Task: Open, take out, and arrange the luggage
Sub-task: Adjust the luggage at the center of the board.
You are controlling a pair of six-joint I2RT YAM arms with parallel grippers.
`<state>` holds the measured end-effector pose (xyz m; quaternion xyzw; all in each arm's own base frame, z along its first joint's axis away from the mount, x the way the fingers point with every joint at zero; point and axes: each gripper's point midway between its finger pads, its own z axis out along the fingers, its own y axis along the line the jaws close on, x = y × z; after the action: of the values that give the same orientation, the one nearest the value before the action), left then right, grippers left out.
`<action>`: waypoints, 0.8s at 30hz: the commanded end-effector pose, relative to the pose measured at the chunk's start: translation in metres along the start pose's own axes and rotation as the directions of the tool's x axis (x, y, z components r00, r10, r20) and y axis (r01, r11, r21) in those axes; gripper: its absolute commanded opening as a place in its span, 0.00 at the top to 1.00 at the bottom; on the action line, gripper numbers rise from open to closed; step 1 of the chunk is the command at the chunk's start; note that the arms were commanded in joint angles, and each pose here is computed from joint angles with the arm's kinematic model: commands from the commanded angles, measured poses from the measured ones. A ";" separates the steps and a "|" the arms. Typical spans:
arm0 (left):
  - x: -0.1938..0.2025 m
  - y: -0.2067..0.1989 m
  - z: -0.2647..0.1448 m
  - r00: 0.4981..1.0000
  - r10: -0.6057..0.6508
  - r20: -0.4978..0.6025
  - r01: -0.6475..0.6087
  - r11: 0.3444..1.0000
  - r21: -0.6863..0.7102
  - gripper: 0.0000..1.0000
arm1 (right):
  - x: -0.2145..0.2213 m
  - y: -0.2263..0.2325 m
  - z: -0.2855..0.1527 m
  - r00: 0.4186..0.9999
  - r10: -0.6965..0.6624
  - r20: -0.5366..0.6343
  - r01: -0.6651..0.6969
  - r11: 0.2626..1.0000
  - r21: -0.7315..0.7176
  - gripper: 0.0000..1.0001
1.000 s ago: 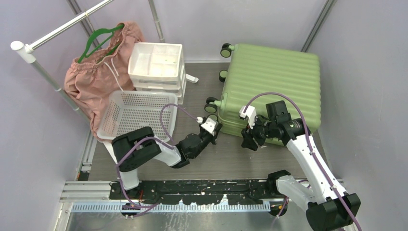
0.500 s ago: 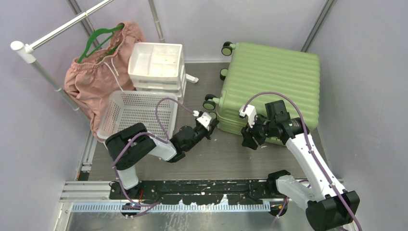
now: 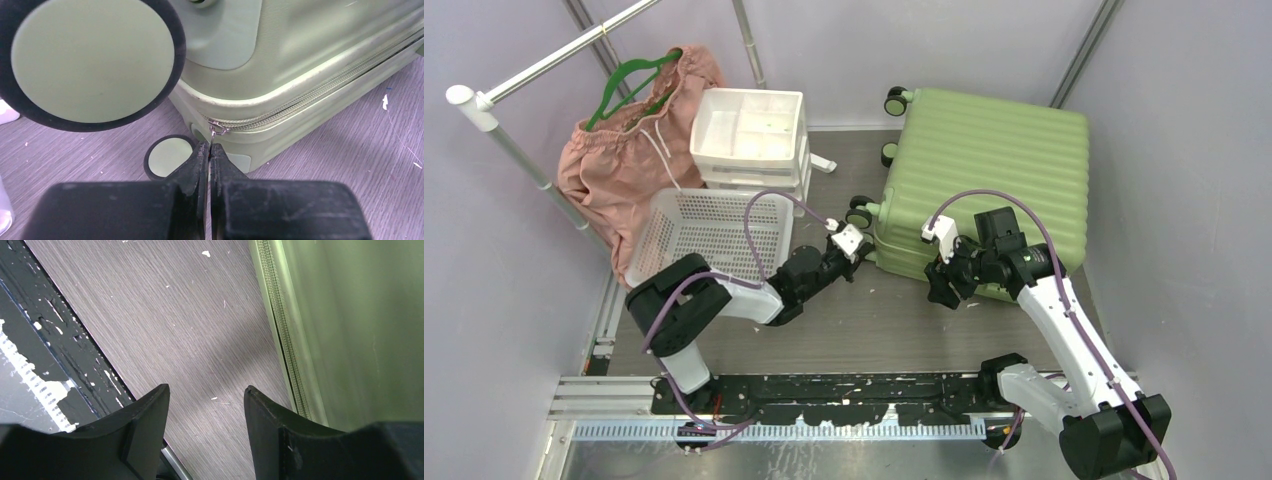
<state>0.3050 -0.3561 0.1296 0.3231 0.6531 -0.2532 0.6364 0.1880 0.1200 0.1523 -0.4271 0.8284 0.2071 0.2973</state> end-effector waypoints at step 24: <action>-0.030 0.086 0.024 0.924 -0.222 0.310 0.296 0.930 -0.217 1.00 | -0.006 -0.003 0.002 1.000 -0.007 0.021 0.007 1.000 0.014 0.38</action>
<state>0.3410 -0.3555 0.1289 0.2088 0.6438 -0.3283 0.6589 0.1885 0.1195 0.1515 -0.4265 0.8292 0.2050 0.2974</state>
